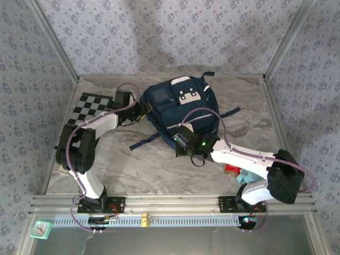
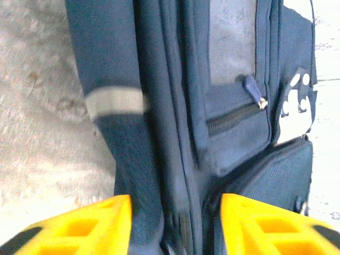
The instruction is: Pack the student bag
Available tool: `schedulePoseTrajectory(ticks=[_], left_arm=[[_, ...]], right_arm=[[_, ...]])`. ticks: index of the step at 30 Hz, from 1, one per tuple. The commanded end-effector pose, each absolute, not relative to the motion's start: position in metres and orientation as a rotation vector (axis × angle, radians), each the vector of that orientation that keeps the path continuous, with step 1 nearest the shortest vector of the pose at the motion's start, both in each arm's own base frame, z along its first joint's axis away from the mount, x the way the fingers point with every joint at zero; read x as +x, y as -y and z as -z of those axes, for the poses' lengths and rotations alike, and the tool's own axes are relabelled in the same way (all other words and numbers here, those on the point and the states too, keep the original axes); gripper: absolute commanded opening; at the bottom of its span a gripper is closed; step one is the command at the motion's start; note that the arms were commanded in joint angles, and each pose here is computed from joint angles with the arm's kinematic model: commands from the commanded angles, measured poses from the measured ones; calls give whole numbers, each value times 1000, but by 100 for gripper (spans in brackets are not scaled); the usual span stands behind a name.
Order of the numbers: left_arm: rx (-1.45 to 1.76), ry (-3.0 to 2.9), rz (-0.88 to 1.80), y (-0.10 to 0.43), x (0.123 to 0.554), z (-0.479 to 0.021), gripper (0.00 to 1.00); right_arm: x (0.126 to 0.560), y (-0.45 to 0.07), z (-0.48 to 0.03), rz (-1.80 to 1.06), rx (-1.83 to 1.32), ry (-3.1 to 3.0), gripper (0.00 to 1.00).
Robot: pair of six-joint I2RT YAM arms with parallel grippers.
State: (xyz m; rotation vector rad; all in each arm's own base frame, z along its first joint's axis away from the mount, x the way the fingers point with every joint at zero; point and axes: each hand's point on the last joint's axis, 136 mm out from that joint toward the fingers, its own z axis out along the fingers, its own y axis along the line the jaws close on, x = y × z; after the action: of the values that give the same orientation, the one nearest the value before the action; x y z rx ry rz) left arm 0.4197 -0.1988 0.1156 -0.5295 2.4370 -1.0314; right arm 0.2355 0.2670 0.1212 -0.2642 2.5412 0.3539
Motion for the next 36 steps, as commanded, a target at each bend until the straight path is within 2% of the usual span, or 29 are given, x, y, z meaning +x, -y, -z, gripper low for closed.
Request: schedulePoseTrajectory(ticks=[1, 9, 18, 21, 26, 34, 36], left_arm=[[-514, -2456, 1129, 211, 379, -128, 53], [-641, -2519, 1225, 277, 304, -122, 58], [-812, -2529, 1226, 311, 284, -97, 54], [-845, -2534, 1221, 318, 284, -89, 47], [-875, -2527, 1174, 322, 284, -80, 30], [-847, -2505, 1065, 300, 288, -83, 2], [-820, -2480, 1054, 293, 292, -90, 0]], right_arm=[[236, -269, -121, -363, -265, -2529, 0], [233, -270, -115, -386, -259, -2537, 0], [230, -272, -111, -373, -289, -2550, 0], [229, -274, -109, -367, -300, -2559, 0], [230, -272, -110, -314, -318, -2578, 0], [226, -250, -109, -121, -300, -2639, 0], [223, -241, -108, -71, -280, -2655, 0]])
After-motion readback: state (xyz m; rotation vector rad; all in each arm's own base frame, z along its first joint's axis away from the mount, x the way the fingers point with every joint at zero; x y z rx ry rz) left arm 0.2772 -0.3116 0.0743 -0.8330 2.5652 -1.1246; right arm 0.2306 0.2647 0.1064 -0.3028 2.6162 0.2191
